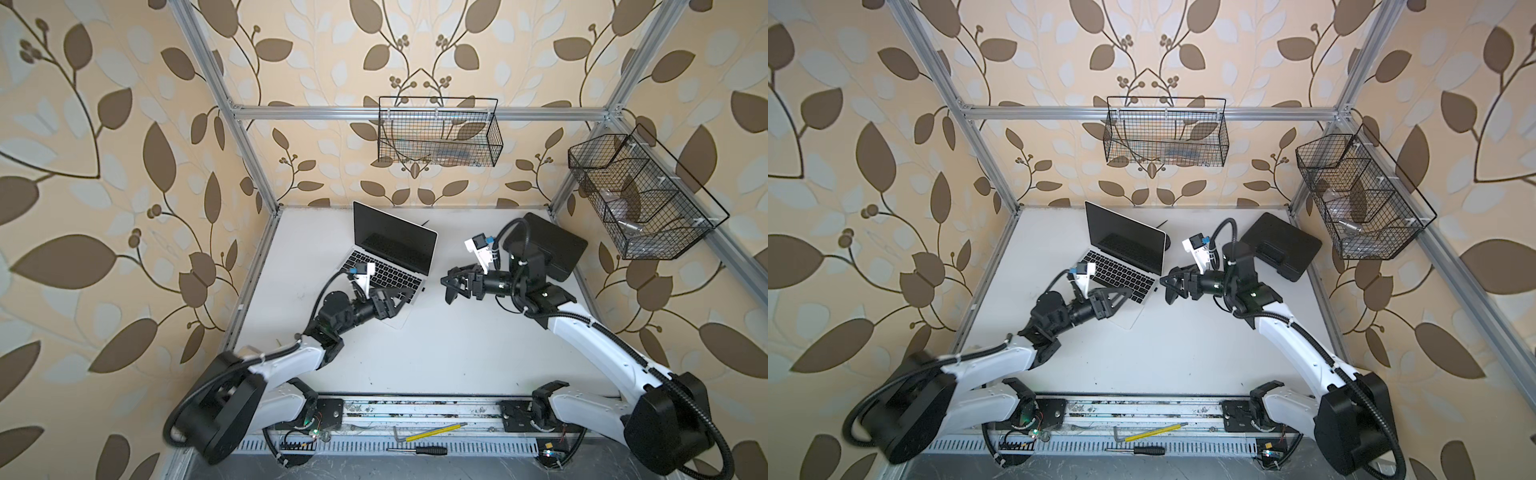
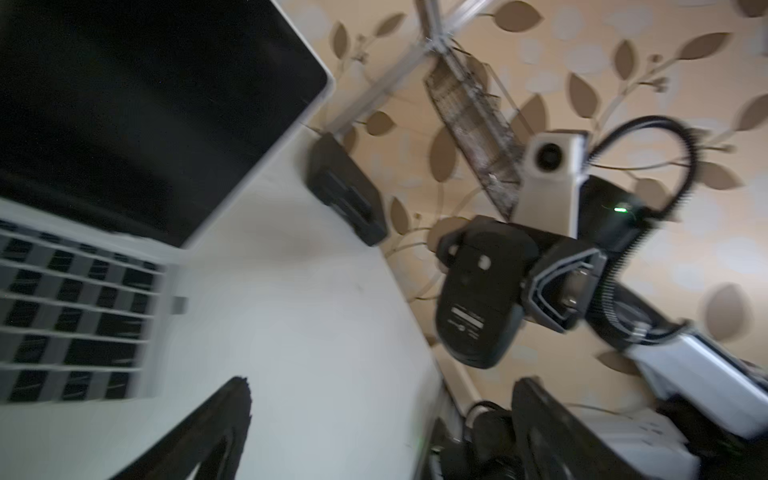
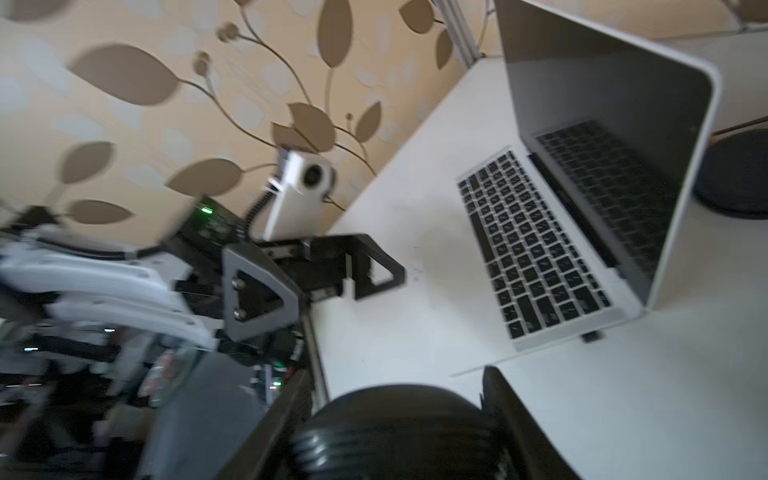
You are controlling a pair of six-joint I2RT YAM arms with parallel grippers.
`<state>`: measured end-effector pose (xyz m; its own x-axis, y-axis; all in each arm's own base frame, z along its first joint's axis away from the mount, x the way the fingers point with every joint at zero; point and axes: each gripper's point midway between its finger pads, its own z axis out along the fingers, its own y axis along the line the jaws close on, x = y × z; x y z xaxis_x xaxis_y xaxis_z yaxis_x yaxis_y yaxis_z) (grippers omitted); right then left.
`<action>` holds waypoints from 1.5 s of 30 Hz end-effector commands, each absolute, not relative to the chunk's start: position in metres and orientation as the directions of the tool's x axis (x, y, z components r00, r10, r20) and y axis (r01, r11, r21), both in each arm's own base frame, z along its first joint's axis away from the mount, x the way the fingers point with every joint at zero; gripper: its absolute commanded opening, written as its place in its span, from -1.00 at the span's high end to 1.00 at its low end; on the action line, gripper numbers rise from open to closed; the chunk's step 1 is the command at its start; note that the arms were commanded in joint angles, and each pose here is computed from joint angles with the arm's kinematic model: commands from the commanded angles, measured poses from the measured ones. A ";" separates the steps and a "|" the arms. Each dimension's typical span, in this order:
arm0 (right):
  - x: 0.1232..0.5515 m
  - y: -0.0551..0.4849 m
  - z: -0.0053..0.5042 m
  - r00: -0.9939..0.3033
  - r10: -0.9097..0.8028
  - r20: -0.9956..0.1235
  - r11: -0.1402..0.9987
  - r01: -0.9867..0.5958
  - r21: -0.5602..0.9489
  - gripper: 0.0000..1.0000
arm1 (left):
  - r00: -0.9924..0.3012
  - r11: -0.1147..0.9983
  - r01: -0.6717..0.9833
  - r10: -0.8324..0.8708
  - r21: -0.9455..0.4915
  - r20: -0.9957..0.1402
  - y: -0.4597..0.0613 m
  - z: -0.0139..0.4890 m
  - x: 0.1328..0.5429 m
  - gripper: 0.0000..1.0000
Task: Insert the wireless mouse receiver into the laptop
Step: Place the mouse at the center of the board, then reset both arms
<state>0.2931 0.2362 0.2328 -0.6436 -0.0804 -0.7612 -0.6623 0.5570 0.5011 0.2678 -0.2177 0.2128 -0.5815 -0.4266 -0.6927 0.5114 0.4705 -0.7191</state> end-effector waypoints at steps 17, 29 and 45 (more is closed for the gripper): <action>0.251 0.252 0.046 -0.386 -0.913 -0.130 0.402 -0.906 -0.130 -0.61 | -0.495 0.996 0.016 -0.067 -0.086 -0.866 -0.054 0.200 0.278 -0.98; 0.308 0.049 0.179 -0.493 -0.004 -0.870 0.994 -0.096 0.049 -1.00 | -0.330 0.958 -0.268 0.009 0.103 -0.944 0.024 0.146 0.299 -0.98; 0.349 0.002 0.120 -0.186 0.004 -0.983 0.999 -0.032 0.010 -1.00 | -0.409 1.000 -0.021 -0.027 -0.020 -0.912 0.007 0.077 0.396 -0.98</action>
